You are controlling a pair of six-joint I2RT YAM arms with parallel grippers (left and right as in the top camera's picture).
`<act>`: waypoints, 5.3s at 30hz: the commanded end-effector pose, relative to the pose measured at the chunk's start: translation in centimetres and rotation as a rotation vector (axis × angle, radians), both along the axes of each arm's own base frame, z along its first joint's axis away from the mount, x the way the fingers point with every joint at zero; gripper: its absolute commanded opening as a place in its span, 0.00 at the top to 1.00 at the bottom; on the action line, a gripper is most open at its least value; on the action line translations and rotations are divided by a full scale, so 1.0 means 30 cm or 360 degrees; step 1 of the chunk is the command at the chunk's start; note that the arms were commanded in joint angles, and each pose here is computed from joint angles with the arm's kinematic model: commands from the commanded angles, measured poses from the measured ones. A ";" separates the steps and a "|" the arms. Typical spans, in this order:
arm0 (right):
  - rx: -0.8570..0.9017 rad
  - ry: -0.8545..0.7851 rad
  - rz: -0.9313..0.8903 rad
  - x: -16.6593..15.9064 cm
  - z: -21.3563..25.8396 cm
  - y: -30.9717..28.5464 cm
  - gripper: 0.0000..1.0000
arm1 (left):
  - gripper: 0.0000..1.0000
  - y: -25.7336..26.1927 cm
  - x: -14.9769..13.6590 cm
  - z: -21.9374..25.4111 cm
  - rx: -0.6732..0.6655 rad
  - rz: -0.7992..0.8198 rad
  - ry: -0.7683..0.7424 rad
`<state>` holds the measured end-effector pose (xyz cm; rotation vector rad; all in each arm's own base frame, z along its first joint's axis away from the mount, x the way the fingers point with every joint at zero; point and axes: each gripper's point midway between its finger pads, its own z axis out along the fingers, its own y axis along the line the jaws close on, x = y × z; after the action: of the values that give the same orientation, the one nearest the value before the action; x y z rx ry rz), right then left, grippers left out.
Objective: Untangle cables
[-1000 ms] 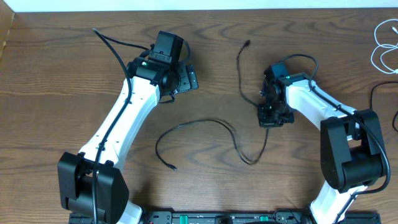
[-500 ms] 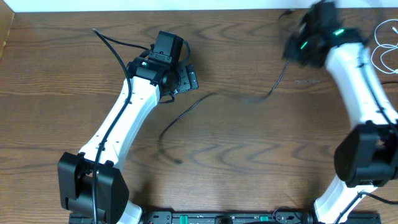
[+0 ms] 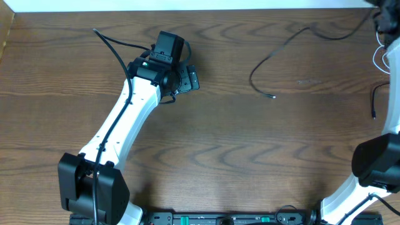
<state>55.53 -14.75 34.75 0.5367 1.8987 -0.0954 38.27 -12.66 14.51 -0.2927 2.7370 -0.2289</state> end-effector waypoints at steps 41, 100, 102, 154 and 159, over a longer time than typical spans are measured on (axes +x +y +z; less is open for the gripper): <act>-0.0289 0.1019 -0.0266 -0.062 -0.696 -0.184 0.99 | 0.06 0.008 0.008 0.029 0.0007 0.0014 -0.0037; -0.0265 0.1961 0.1443 -0.529 -1.188 1.098 0.56 | 0.06 0.008 0.008 0.029 0.0007 0.0014 -0.0037; -0.0264 0.1966 0.1448 -0.540 -1.218 1.096 0.58 | 0.06 0.008 0.008 0.029 0.0007 0.0014 -0.0037; 0.0436 0.0919 0.0046 0.041 -0.870 -0.179 0.18 | 0.06 0.008 0.008 0.029 0.0007 0.0014 -0.0037; 0.0435 0.0880 0.0200 0.055 -0.803 -0.108 0.08 | 0.06 0.008 0.008 0.029 0.0007 0.0014 -0.0037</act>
<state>56.68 -19.61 7.30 0.7314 2.5285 0.0555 38.27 -12.66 14.51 -0.2932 2.7366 -0.2292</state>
